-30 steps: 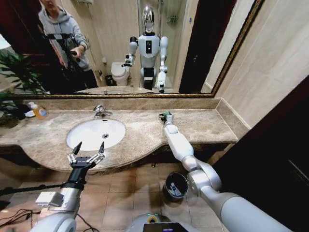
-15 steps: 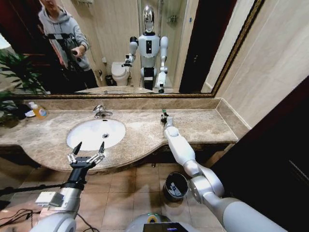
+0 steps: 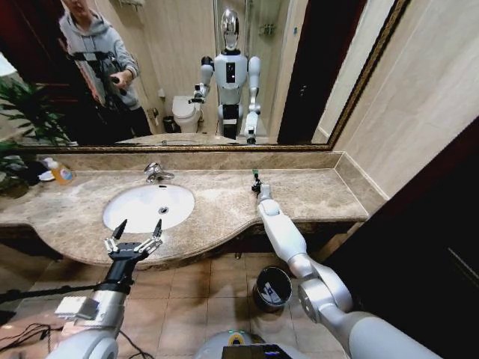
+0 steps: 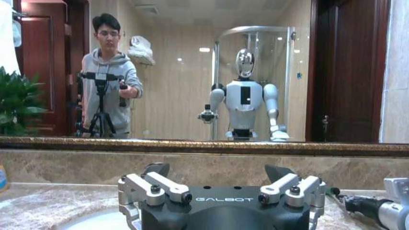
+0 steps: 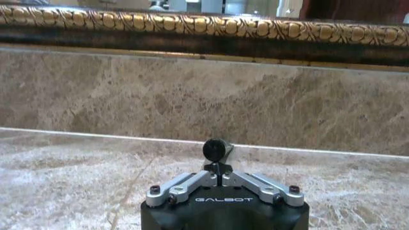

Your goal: Pick up the trash from the sink and place it in the trash bin.

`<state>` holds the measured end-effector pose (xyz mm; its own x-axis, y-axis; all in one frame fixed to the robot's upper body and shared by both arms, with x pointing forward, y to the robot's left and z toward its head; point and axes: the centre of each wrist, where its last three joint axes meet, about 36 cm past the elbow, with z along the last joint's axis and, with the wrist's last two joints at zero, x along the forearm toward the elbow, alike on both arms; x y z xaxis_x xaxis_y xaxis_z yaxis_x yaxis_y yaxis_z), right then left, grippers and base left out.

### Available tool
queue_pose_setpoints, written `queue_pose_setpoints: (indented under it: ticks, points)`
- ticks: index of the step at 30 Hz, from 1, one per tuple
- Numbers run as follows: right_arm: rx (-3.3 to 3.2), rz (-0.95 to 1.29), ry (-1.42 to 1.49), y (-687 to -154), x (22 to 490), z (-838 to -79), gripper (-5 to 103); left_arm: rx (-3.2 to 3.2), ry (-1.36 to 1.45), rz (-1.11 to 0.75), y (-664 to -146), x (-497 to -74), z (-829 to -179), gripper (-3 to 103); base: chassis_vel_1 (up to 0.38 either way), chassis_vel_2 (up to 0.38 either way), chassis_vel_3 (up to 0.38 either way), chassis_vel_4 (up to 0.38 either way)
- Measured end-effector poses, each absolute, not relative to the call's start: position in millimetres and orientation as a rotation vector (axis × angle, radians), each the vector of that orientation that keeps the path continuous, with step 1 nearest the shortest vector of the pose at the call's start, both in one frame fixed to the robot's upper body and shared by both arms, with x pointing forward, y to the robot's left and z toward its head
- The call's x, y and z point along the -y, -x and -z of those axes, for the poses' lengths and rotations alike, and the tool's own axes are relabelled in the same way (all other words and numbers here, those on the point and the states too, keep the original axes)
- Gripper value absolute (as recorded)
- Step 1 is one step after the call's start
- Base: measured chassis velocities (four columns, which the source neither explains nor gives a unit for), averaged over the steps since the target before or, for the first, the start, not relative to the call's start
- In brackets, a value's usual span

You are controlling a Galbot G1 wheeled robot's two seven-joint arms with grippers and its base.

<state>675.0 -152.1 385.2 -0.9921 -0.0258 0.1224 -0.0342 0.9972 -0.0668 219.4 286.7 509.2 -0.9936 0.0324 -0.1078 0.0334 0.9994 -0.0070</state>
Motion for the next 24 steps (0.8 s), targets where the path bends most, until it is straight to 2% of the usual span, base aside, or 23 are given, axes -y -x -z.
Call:
queue_pose_setpoints:
  ticks: [2,3,5,6,11,12,14,15,18,20,22,23,24]
  points:
    - [3.015,-0.1,-0.047,-672,152,-384,-2,-3.033,-0.05,0.013,-219,-287,-509,100,0.0,0.0,0.0,0.0]
    - [3.011,-0.099,-0.049,-671,152,-383,3,-3.033,-0.05,0.013,-219,-287,-509,100,0.0,0.0,0.0,0.0]
    - [3.009,-0.099,-0.049,-670,152,-382,3,-3.033,-0.05,0.013,-219,-287,-509,100,0.0,0.0,0.0,0.0]
    - [3.006,-0.1,-0.05,-669,152,-381,14,-3.033,-0.05,0.013,-219,-287,-509,100,0.0,0.0,0.0,0.0]
    - [3.002,-0.103,-0.05,-669,153,-379,19,-3.033,-0.05,0.013,-219,-287,-509,100,0.0,0.0,0.0,0.0]
    - [2.996,-0.113,-0.053,-668,153,-379,30,-3.033,-0.05,0.013,-219,-287,-509,100,0.0,0.0,0.0,0.0]
    - [2.988,-0.133,-0.063,-667,154,-379,41,-3.033,-0.05,0.013,-219,-287,-509,100,0.0,0.0,0.0,0.0]
    - [2.988,-0.133,-0.063,-667,154,-379,41,-3.033,-0.05,0.013,-219,-287,-509,100,0.0,0.0,0.0,0.0]
    - [2.988,-0.132,-0.075,-666,150,-382,57,-3.033,-0.05,0.013,-219,-287,-509,100,0.0,0.0,0.0,0.0]
    - [2.989,-0.13,-0.08,-665,148,-383,57,-3.033,-0.05,0.013,-219,-287,-509,100,0.0,0.0,0.0,0.0]
    - [2.995,-0.126,-0.092,-662,142,-384,68,-3.033,-0.05,0.013,-219,-287,-509,100,0.0,0.0,0.0,0.0]
    - [2.995,-0.126,-0.092,-662,142,-384,68,-3.033,-0.05,0.013,-219,-287,-509,100,0.0,0.0,0.0,0.0]
    - [2.996,-0.124,-0.097,-661,140,-384,73,-3.033,-0.05,0.013,-219,-287,-509,100,0.0,0.0,0.0,0.0]
